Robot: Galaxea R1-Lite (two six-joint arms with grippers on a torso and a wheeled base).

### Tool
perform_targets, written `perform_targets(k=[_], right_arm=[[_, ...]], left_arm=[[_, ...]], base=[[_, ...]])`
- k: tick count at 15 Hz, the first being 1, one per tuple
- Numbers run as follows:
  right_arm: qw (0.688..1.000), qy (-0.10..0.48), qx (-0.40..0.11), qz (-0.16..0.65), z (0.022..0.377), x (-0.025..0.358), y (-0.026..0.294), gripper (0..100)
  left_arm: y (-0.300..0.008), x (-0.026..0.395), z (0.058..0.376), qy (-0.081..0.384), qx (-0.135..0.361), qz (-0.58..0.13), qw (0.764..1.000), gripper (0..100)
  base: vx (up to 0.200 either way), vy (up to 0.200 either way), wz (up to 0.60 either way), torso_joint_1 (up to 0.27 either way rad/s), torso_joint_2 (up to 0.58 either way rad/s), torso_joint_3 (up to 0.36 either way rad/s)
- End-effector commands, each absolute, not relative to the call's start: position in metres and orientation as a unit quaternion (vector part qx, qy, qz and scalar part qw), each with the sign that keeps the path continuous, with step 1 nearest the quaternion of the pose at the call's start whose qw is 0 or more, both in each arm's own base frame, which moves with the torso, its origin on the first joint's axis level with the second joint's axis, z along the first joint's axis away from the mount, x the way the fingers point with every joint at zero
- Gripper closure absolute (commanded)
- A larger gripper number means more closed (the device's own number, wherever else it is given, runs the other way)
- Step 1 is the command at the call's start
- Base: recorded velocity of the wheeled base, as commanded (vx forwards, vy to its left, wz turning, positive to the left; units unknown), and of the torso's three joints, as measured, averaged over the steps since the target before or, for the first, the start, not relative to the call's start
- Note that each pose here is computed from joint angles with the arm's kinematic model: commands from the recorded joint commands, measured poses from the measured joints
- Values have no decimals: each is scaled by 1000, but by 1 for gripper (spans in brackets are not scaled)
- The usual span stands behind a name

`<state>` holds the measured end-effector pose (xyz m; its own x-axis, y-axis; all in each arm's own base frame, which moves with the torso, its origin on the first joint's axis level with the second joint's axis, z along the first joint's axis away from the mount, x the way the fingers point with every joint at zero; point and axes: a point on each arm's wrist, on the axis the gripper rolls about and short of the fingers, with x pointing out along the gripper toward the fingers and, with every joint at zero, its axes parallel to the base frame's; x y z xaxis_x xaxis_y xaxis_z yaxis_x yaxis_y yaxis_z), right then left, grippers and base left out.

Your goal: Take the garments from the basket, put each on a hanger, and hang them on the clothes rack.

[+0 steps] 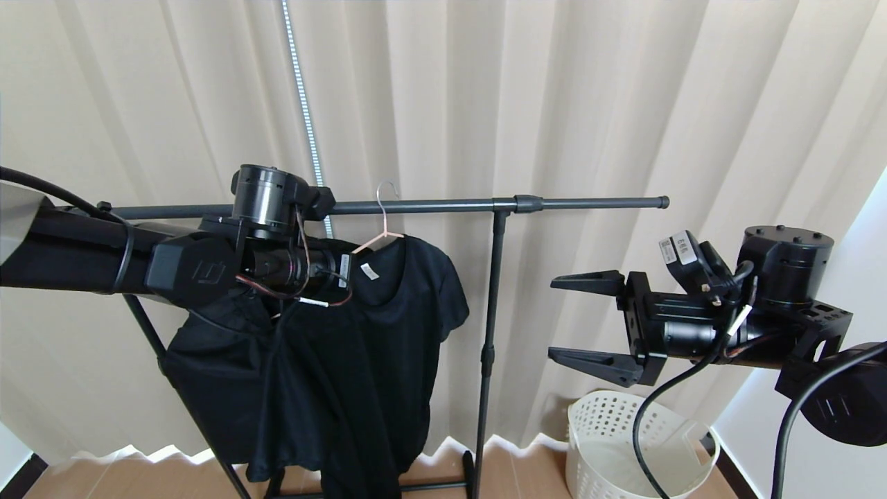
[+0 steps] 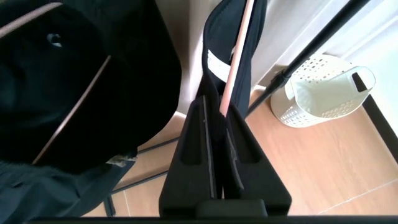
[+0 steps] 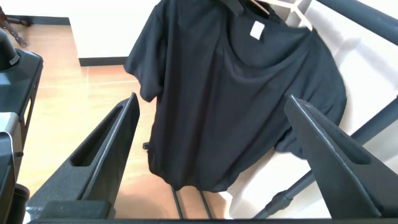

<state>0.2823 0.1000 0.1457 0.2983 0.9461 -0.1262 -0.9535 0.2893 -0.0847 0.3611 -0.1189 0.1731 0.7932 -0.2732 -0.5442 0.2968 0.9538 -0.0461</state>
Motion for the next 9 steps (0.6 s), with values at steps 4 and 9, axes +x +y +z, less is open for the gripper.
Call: perform_targets(k=[4,9], right_arm=[[802,26,-72,592,145,282,100,0],[802,26,-72,592,145,283,100,0]], left_arm=[[-123,365,161,300,23,-152,941,100],[-123,366,154,310,19,-147,939,100]], base=[[0,0,0,0,0,0],[0,0,0,0,0,0]])
